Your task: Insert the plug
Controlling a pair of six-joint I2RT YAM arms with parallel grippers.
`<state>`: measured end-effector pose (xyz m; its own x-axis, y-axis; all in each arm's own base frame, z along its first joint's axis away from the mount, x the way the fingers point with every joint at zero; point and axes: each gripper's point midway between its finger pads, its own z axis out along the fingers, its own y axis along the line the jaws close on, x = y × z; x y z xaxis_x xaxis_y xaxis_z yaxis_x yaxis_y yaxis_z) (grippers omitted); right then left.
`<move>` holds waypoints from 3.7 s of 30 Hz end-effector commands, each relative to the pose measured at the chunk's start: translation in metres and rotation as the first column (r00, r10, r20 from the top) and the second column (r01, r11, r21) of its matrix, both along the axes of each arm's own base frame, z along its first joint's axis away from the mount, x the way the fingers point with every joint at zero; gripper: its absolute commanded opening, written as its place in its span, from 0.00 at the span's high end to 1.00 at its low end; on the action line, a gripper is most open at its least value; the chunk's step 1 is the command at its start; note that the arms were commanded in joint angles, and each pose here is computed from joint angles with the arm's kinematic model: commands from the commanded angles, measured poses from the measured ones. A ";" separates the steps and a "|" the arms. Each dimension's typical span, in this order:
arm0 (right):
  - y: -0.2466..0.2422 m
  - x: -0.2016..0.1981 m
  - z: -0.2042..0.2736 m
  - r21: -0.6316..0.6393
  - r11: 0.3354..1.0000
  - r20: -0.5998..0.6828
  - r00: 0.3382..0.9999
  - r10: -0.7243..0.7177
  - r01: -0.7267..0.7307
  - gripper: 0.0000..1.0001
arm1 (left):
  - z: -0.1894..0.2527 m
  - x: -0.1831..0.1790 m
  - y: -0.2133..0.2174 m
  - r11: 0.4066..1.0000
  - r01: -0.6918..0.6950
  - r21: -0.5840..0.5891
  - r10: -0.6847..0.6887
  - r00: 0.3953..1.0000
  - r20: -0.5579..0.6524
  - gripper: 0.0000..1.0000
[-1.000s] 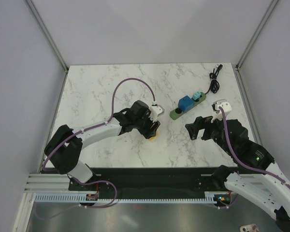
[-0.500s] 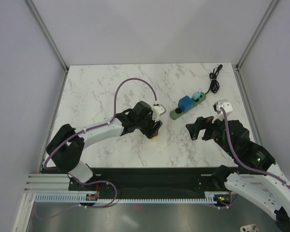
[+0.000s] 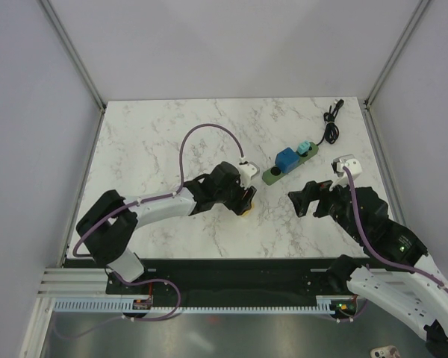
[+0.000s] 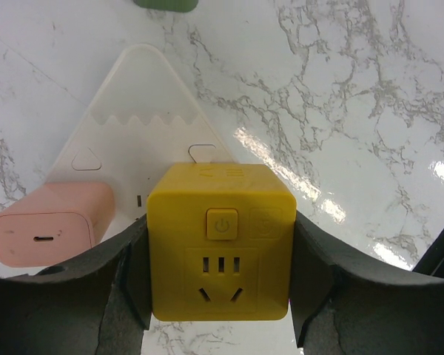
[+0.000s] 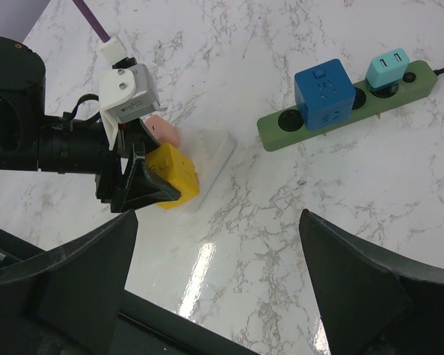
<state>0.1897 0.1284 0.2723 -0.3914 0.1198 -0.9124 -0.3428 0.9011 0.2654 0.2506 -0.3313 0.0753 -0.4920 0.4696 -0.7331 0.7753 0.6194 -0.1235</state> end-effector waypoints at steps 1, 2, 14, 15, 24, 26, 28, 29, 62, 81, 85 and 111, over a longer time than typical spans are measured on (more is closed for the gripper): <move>0.000 0.000 0.001 0.010 1.000 0.000 1.000 -0.003 0.003 0.02 | -0.072 -0.040 0.031 0.979 -0.023 0.205 0.063 0.980 -0.190 0.98; 0.000 0.001 0.001 0.009 1.000 0.001 1.000 -0.005 0.005 0.02 | -0.076 -0.040 0.032 0.973 -0.031 0.230 0.075 0.980 -0.187 0.98; -0.002 -0.001 0.000 0.008 1.000 0.005 1.000 -0.007 0.007 0.02 | -0.098 -0.040 0.045 0.906 -0.100 0.411 0.161 0.980 -0.117 0.98; -0.003 -0.002 -0.001 0.008 1.000 0.004 1.000 -0.009 0.009 0.02 | -0.096 -0.038 0.046 0.905 -0.109 0.412 0.167 0.980 -0.107 0.98; -0.005 -0.003 0.003 0.025 1.000 0.006 1.000 -0.018 0.018 0.02 | -0.058 -0.021 0.028 0.916 -0.130 0.379 0.166 0.984 -0.063 0.72; -0.005 -0.002 0.003 0.022 1.000 0.001 1.000 -0.020 0.020 0.02 | -0.047 -0.018 0.026 0.921 -0.138 0.365 0.167 0.985 -0.049 0.63; -0.005 -0.003 0.006 0.022 1.000 0.001 1.000 -0.018 0.018 0.02 | -0.036 -0.014 0.021 0.928 -0.146 0.343 0.168 0.985 -0.035 0.57; -0.005 -0.004 0.008 0.024 1.000 0.003 1.000 -0.018 0.018 0.02 | -0.027 -0.011 0.017 0.934 -0.149 0.325 0.168 0.985 -0.029 0.51; -0.007 -0.008 0.027 0.106 0.993 -0.025 0.998 -0.052 0.055 0.02 | 0.070 -0.008 -0.007 0.997 -0.070 0.037 0.070 0.997 0.017 0.61; -0.009 -0.012 0.019 0.091 0.994 -0.051 0.997 -0.050 0.055 0.02 | 0.131 -0.008 0.008 0.991 -0.073 -0.116 0.086 0.990 0.110 0.46; -0.022 -0.011 0.025 0.155 0.977 -0.044 0.989 -0.139 0.144 0.02 | 0.166 -0.028 0.022 0.975 0.017 -0.219 0.029 0.978 0.206 0.40; -0.046 -0.015 0.034 0.299 0.922 -0.002 0.966 -0.257 0.246 0.02 | 0.266 -0.111 0.105 0.725 0.060 -0.686 0.168 0.951 0.261 0.00</move>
